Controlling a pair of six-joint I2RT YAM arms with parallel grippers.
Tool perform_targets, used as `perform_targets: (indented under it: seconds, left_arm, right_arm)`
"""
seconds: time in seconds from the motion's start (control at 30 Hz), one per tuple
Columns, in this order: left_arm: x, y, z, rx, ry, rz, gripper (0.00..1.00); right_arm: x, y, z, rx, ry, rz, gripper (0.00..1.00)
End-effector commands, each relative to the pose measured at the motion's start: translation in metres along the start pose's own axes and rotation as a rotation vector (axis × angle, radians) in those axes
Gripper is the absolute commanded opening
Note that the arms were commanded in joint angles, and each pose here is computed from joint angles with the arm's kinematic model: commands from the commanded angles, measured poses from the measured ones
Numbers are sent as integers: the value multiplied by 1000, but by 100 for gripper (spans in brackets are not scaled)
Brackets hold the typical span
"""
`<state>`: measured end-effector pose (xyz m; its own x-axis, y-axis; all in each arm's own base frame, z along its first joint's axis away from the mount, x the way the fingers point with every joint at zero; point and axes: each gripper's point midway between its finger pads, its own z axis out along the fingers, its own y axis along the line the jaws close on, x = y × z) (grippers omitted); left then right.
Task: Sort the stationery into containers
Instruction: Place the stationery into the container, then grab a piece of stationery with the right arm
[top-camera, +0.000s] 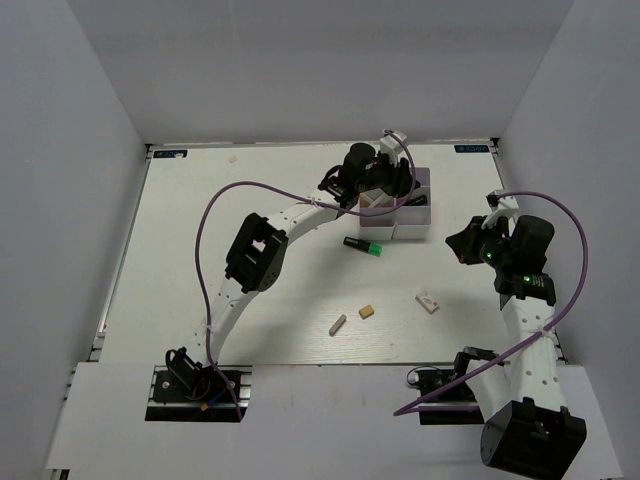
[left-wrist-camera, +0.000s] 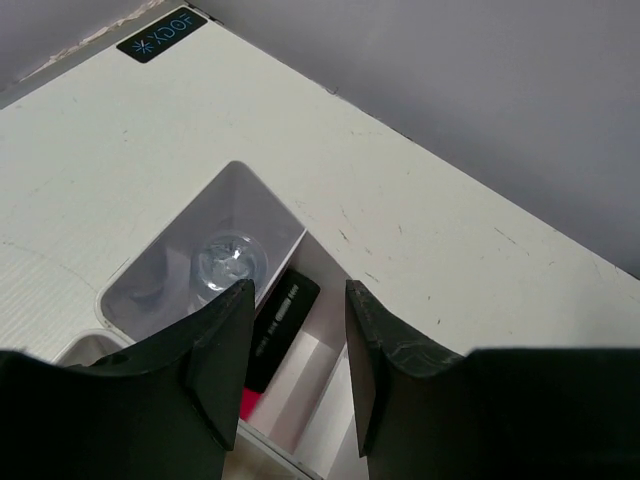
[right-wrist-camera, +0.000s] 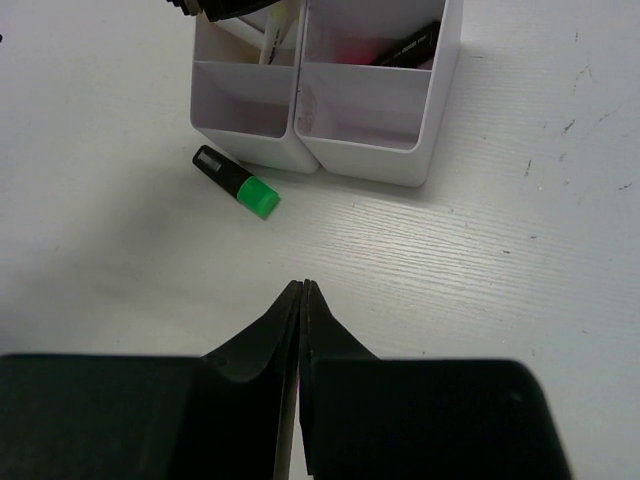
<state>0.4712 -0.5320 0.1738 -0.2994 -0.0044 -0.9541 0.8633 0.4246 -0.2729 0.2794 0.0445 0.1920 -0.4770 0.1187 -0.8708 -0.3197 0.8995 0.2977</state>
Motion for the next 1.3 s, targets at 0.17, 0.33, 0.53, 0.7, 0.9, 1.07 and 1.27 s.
perform_targets:
  seconds: [0.17, 0.33, 0.53, 0.7, 0.9, 1.07, 1.27]
  left_arm:
    - [-45, -26, -7, 56, -81, 53, 48]
    - [-109, -78, -39, 139, -170, 125, 51]
    - [-116, -107, -127, 91, -173, 107, 68]
    - [-95, -103, -224, -109, -148, -23, 82]
    - [12, -93, -333, -386, 17, -281, 95]
    - [68, -98, -393, -501, 24, -495, 96]
    - [74, -104, -435, -541, -98, -600, 100]
  right_arm:
    - [-4, 8, 0, -68, -28, -78, 21]
    - [29, 59, -8, -466, 18, -324, 55]
    - [50, 66, 1, -631, 49, -669, 65]
    - [54, 72, 26, -687, 113, -813, 67]
    - [60, 82, 79, -635, 225, -934, 67]
    - [65, 85, 114, -546, 286, -945, 67]
    - [70, 81, 135, -511, 326, -943, 66]
